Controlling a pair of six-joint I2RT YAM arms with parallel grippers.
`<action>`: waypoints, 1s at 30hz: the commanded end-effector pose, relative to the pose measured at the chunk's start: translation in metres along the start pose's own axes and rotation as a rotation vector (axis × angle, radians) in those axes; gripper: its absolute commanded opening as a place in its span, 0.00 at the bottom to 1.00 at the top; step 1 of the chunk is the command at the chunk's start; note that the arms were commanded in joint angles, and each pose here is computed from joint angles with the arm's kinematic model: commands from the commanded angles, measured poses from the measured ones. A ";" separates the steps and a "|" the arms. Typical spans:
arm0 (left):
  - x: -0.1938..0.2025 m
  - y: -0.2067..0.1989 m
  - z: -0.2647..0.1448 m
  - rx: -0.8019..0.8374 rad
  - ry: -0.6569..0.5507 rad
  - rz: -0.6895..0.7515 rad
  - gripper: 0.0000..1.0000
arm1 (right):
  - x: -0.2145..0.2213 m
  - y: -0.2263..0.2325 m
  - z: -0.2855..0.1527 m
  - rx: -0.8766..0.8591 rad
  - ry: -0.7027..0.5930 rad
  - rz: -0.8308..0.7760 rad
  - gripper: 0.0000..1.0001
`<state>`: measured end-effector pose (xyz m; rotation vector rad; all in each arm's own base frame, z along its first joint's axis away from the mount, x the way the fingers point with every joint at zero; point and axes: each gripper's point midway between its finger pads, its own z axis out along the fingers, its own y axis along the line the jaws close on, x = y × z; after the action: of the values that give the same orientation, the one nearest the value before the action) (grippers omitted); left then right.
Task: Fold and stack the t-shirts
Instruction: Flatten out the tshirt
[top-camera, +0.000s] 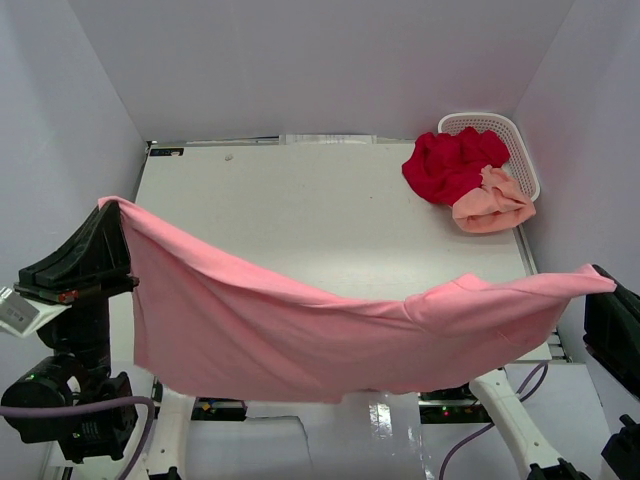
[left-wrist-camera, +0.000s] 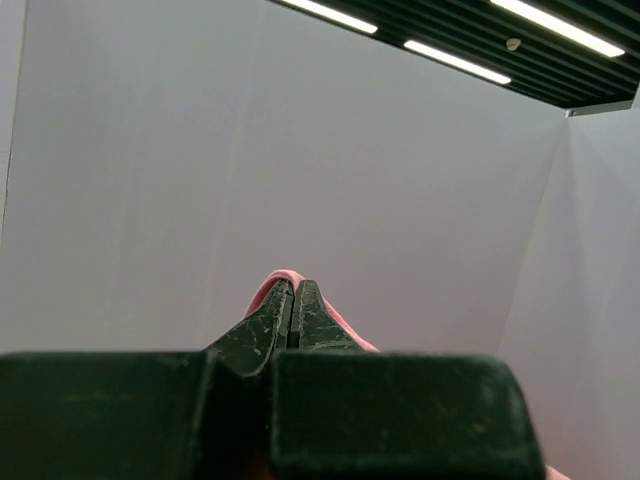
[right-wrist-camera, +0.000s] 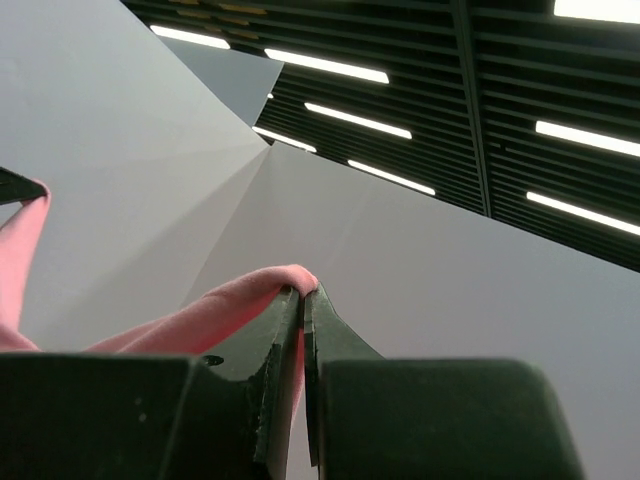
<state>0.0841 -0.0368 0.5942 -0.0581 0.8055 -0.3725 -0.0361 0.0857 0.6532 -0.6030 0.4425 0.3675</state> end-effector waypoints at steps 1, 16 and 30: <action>0.022 0.022 0.002 -0.086 0.058 -0.001 0.00 | -0.027 0.006 -0.001 -0.012 -0.075 -0.036 0.08; -0.013 0.018 -0.005 -0.117 -0.012 0.004 0.00 | -0.097 0.026 -0.019 -0.024 -0.256 -0.147 0.08; -0.005 0.032 -0.011 -0.174 -0.007 -0.007 0.00 | -0.072 0.031 -0.003 -0.039 -0.205 -0.096 0.08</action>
<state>0.0777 -0.0118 0.5865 -0.1916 0.8222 -0.3311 -0.1122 0.0918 0.6646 -0.6267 0.2317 0.3330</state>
